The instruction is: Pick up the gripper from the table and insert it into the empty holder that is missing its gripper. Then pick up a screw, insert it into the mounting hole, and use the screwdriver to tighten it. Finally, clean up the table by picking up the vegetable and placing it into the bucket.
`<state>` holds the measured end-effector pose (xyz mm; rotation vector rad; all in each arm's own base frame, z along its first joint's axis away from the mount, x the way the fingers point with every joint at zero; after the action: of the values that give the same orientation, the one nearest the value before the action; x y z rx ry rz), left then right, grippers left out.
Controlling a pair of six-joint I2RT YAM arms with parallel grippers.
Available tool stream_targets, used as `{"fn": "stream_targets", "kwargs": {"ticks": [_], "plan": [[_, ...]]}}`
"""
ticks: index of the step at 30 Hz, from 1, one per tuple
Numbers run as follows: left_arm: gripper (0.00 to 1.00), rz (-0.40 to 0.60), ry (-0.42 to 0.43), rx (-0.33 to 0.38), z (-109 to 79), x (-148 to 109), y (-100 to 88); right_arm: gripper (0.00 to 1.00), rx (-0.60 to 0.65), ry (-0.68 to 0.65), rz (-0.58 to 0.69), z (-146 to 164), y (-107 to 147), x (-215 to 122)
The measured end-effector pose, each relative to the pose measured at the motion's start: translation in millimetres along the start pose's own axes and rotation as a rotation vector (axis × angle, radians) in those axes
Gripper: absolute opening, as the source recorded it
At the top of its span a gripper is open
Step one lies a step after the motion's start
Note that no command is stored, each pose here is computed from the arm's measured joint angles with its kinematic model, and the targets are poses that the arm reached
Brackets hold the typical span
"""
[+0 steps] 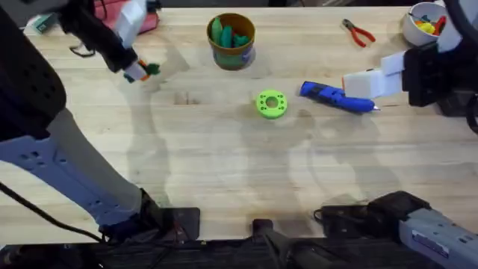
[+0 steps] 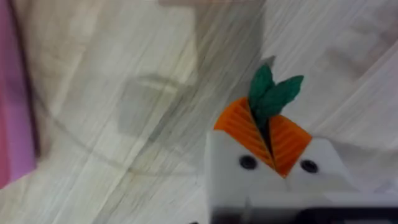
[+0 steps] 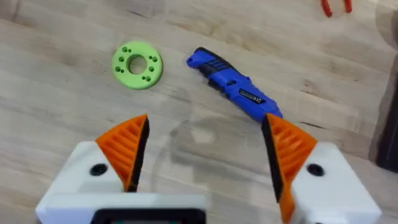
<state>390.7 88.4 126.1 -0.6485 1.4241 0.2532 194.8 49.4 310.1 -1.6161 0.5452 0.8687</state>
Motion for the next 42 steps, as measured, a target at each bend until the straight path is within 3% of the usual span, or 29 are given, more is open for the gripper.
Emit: {"fn": "stream_targets", "kwargs": {"ticks": [5,9,13,19,25,30,42], "plan": [[0.024,-0.111,-0.012,0.015,-6.6,-52.9,-32.9,0.994,0.0,0.0,0.0,0.0,-0.1,0.0],[0.024,-0.186,-0.024,0.063,-21.0,-91.6,-72.7,0.994,0.0,0.0,0.0,0.0,-0.1,0.0],[0.024,-0.251,-0.047,0.107,-33.9,-107.0,-117.0,0.994,0.0,0.0,0.0,0.0,-0.1,0.0],[0.024,-0.338,-0.065,0.163,-52.4,-100.8,-174.5,0.993,0.0,0.0,0.0,0.0,0.0,0.0],[0.024,-0.416,-0.089,0.156,-62.4,-100.1,-211.3,0.993,0.0,0.0,0.0,0.0,0.0,0.0],[0.024,-0.44,-0.074,0.129,-67.0,-92.3,-226.6,0.993,0.0,0.0,0.0,0.0,-0.1,0.0],[0.024,-0.41,0.016,0.035,-71.0,-43.2,-247.1,0.994,0.0,0.0,0.0,0.0,-0.1,0.0]]}}
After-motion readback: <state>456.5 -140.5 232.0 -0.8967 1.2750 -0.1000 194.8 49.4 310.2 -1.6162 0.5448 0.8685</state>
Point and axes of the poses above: each hand's point on the last joint's axis, 136 mm out from that joint toward the fingers, its own x axis out along the fingers, its own z axis along the line the jaws close on, y = z × x, the point moved 6 cm from there along -x, back along the fingers, and after that the axes turned 1 degree about x, right-handed, at the moved point
